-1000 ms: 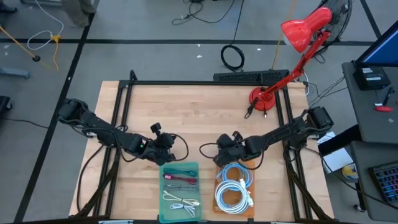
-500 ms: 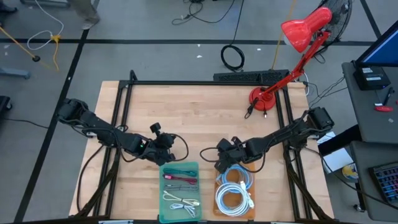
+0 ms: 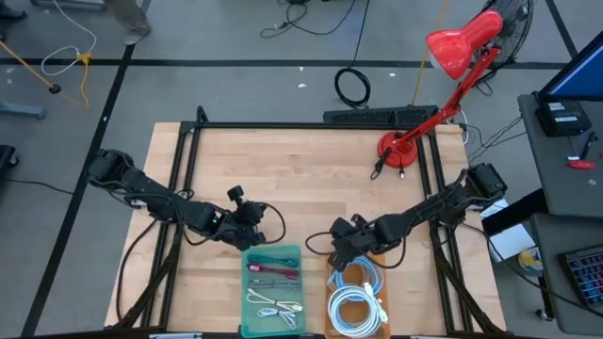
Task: Pick & Place USB Port
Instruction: Adjust the colored bins, then put the blue charger cable into the green bin
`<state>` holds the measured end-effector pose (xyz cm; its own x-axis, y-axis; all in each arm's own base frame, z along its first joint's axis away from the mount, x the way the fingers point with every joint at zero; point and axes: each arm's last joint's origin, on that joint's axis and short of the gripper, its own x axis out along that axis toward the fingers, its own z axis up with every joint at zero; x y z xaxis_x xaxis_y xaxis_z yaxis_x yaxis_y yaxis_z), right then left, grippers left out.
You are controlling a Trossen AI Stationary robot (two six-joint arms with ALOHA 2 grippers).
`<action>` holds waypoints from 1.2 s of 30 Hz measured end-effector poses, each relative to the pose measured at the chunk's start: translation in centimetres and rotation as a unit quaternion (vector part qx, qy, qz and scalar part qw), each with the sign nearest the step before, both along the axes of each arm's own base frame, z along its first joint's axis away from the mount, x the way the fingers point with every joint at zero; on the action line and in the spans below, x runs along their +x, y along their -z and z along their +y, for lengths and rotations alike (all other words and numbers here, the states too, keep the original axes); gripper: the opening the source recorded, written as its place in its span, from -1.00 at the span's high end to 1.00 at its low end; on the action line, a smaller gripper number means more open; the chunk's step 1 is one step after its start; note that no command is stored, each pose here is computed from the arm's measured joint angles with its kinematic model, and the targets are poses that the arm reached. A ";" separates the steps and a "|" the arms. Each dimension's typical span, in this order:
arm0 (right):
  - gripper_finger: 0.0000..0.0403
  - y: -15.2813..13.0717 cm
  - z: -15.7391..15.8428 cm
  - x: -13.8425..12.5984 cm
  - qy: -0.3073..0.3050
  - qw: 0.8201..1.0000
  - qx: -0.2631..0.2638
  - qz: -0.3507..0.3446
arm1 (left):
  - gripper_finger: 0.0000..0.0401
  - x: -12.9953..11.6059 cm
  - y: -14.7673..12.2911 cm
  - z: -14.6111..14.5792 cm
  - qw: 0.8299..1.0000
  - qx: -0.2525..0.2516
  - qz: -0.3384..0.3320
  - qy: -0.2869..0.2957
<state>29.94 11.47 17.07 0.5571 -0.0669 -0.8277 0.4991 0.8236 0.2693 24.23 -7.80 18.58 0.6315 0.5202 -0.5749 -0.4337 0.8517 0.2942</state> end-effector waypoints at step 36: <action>1.00 -10.7 13.5 -9.9 -0.196 0.898 -0.123 -0.375 | 1.00 -2.7 -4.2 -3.9 0.988 -0.024 -0.096 0.118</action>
<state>20.03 24.92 27.75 0.9725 0.1257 -0.1963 -0.0870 0.9771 0.1944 21.51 -11.72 22.83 0.8320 0.3198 -0.4533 -0.2650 0.9470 0.1817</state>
